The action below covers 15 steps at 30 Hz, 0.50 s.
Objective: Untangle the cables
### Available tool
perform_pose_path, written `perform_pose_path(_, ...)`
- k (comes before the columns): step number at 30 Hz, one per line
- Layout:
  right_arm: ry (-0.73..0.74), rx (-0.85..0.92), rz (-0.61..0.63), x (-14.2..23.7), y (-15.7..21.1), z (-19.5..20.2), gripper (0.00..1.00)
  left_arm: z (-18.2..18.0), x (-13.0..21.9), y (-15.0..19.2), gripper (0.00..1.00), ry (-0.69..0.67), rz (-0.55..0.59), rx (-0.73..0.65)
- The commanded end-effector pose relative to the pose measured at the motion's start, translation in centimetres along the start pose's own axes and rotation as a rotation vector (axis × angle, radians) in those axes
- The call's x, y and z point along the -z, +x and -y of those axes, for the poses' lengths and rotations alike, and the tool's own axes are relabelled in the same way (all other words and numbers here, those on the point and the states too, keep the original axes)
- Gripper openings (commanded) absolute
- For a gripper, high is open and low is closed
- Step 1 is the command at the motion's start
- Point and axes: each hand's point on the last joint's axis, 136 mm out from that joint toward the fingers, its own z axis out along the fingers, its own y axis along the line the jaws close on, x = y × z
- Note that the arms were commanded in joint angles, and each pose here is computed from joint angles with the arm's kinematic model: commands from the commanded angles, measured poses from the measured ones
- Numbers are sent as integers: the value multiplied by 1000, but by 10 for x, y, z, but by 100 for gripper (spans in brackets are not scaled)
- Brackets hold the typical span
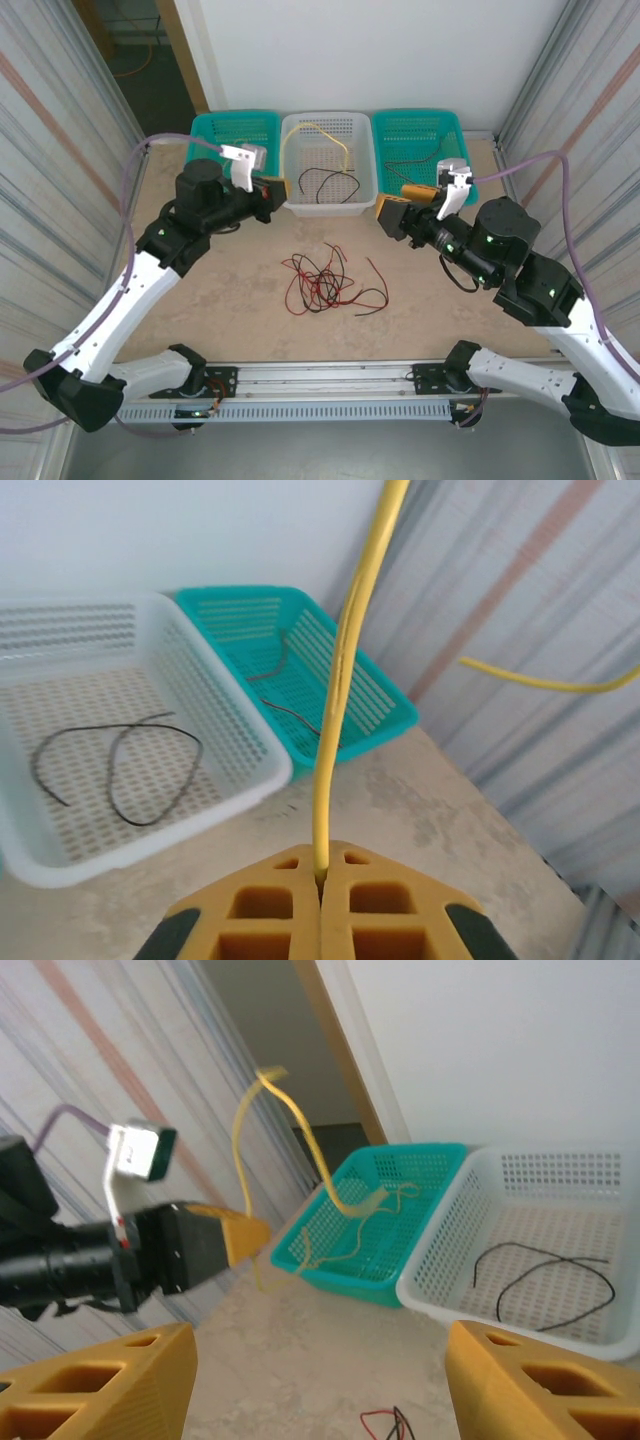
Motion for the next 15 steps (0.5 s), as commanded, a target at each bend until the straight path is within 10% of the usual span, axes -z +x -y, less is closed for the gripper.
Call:
perform_pose_path(1,45,-34,-7,2,6,11,66,-15,9,-23,0,-64,62,-1)
perform_pose_path(15,57,-149,-178,-38,67,17,64,-125,-10,-75,0,-284,146,164)
